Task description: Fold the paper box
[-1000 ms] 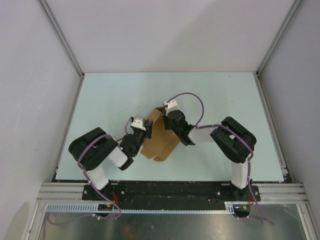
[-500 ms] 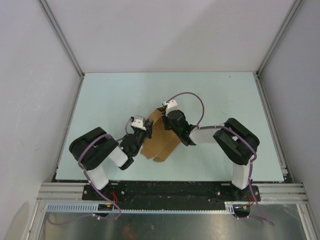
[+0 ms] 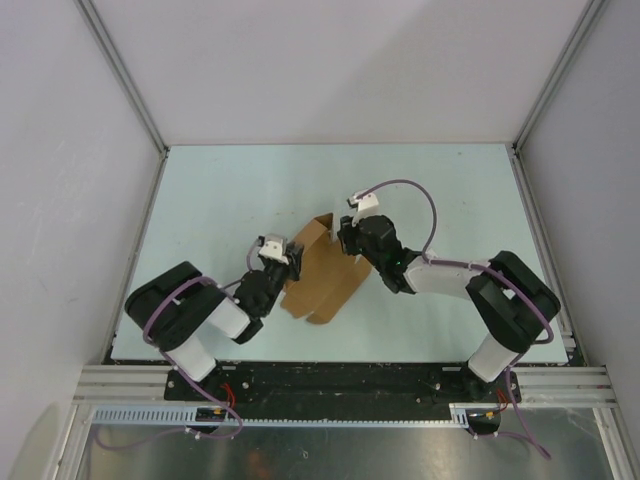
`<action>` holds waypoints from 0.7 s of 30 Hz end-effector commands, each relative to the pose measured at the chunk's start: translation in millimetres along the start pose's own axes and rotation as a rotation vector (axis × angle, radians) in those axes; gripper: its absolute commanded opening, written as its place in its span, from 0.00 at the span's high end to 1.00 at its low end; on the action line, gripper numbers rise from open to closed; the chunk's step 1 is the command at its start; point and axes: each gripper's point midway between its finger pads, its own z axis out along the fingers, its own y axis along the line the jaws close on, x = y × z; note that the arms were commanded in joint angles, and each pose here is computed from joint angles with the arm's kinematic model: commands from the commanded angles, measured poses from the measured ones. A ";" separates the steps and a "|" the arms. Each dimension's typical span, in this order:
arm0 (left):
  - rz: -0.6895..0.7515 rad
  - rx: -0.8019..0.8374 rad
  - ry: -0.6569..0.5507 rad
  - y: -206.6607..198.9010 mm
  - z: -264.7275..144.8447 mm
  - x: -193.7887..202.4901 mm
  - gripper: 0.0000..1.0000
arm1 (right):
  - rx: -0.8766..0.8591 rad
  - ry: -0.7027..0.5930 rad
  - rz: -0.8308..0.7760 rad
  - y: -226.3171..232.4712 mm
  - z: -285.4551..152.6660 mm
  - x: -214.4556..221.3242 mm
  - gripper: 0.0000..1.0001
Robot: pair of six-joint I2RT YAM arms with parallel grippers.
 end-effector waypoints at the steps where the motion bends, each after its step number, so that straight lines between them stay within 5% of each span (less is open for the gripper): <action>1: 0.034 0.002 0.118 5.9 -20.7 24.8 0.67 | -0.011 -0.050 0.021 -3.3 -12.5 -25.5 0.60; 12: 0.004 0.048 0.060 -3.6 -28.6 -3.9 0.66 | -0.024 -0.019 0.042 -12.8 -18.6 -13.7 0.57; 21: -0.002 0.100 0.027 -17.7 -23.4 -27.9 0.66 | -0.089 0.000 0.107 -23.2 0.4 11.8 0.74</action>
